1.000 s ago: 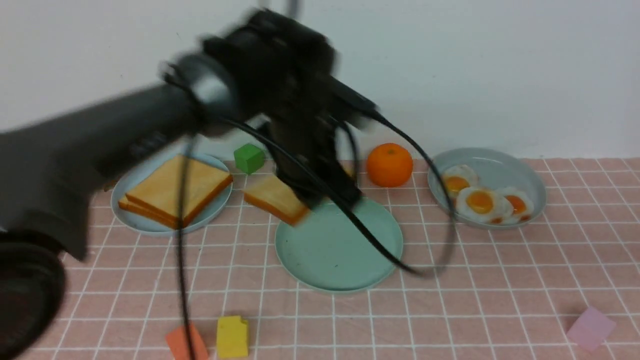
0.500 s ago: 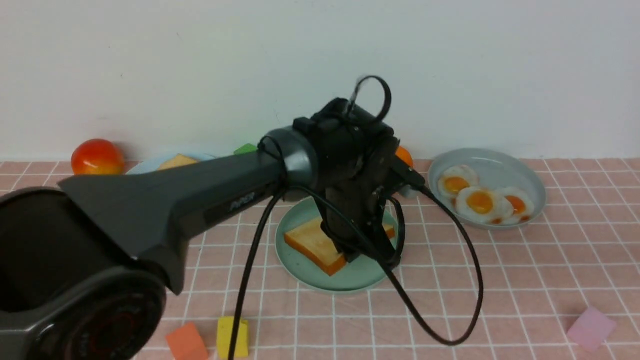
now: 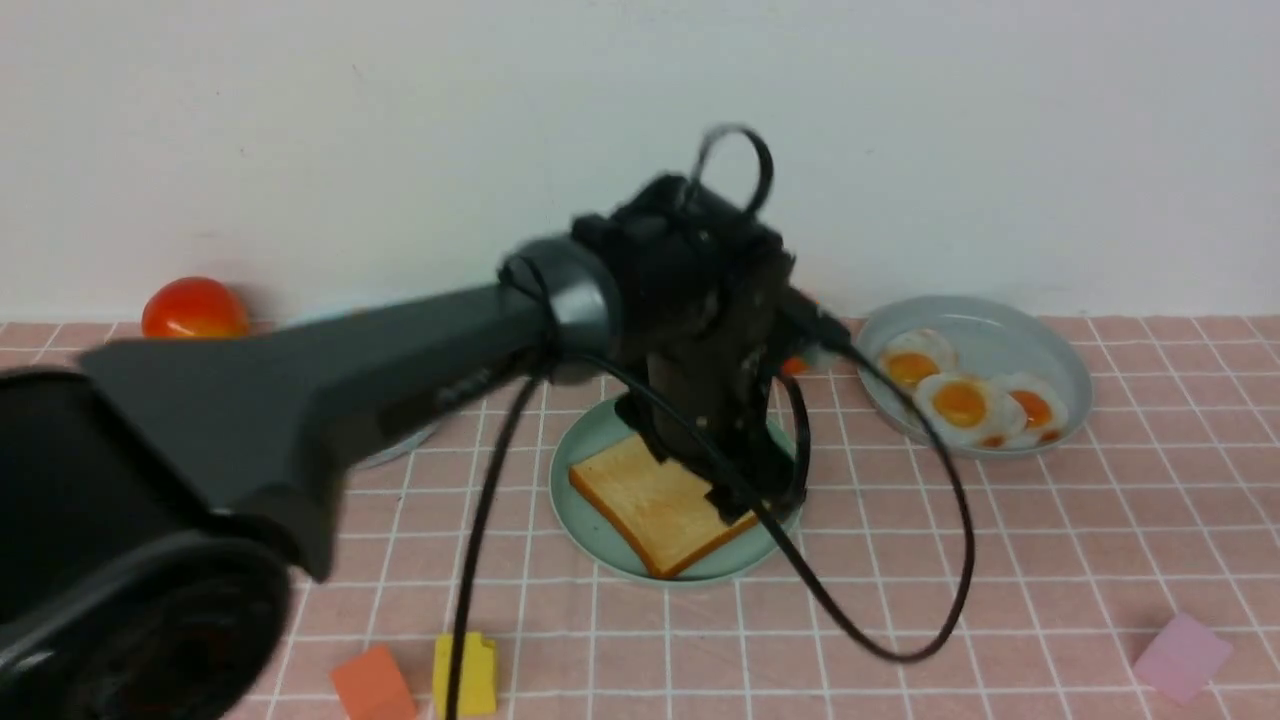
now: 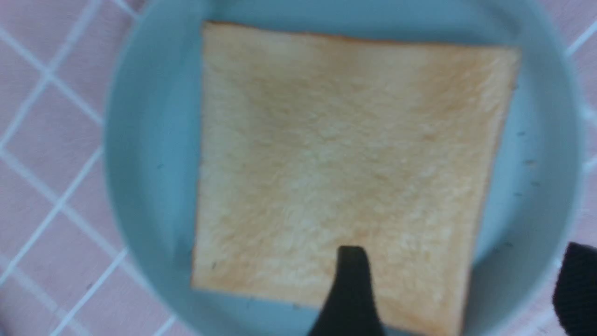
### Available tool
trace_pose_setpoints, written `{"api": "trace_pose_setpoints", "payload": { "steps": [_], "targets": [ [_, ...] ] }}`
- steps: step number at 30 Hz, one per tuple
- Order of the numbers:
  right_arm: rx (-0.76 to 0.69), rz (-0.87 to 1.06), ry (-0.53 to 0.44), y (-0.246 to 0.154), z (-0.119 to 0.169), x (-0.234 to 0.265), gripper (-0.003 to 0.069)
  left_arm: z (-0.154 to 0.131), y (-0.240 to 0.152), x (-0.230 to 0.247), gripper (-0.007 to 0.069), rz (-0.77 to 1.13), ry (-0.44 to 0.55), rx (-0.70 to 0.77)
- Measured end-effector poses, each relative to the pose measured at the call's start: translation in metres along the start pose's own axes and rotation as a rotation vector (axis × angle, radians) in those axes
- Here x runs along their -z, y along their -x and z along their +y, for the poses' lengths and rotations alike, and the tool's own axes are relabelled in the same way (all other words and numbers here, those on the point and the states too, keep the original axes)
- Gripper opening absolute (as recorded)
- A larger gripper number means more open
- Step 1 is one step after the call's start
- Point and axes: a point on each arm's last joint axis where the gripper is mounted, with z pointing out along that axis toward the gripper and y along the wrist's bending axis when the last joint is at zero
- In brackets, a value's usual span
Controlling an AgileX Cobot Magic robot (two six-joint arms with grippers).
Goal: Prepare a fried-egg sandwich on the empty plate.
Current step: Use the left arm to put a slice of bread into the empty plate in the middle, then use the right arm to grab a fried egg
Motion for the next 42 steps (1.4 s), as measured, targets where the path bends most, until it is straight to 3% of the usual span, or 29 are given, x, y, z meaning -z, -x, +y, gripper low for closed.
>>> {"api": "trace_pose_setpoints", "payload": {
  "steps": [2,5,10,12,16,21,26,33,39,42],
  "targets": [
    [-0.001,0.003,0.0,0.001,0.0,-0.001,0.0109,0.003,0.002,0.037,0.0561,-0.05,-0.017,0.047],
    [-0.013,0.032,0.0,0.006,-0.005,-0.011,0.0112,0.006,-0.003,0.108,0.0451,-0.148,-0.062,0.125],
    [-0.069,0.152,0.01,0.022,-0.026,-0.055,0.0116,0.007,-0.042,0.231,0.0074,-0.37,-0.156,0.178],
    [-0.092,0.196,0.007,0.029,-0.037,-0.08,0.0118,0.005,-0.069,0.267,-0.0008,-0.435,-0.181,0.182],
    [-0.094,0.301,-0.038,0.036,-0.067,-0.14,0.0121,-0.002,-0.131,0.299,-0.0013,-0.506,-0.22,0.182],
    [-0.133,0.428,-0.095,0.043,-0.112,-0.201,0.0127,-0.013,-0.209,0.293,-0.0013,-0.573,-0.227,0.19],
    [-0.246,0.507,-0.161,0.047,-0.18,-0.25,0.0133,-0.019,-0.266,0.283,-0.0013,-0.706,-0.226,0.235],
    [-0.305,0.602,-0.167,0.046,-0.26,-0.31,0.0173,-0.021,-0.297,0.297,-0.0013,-0.853,-0.24,0.279],
    [-0.338,0.62,-0.113,0.025,-0.33,-0.384,0.0327,-0.021,-0.298,0.303,-0.0013,-0.905,-0.251,0.294],
    [-0.314,0.592,-0.11,0.02,-0.348,-0.401,0.0379,-0.022,-0.297,0.303,-0.0013,-0.909,-0.272,0.304]
  ]
}}
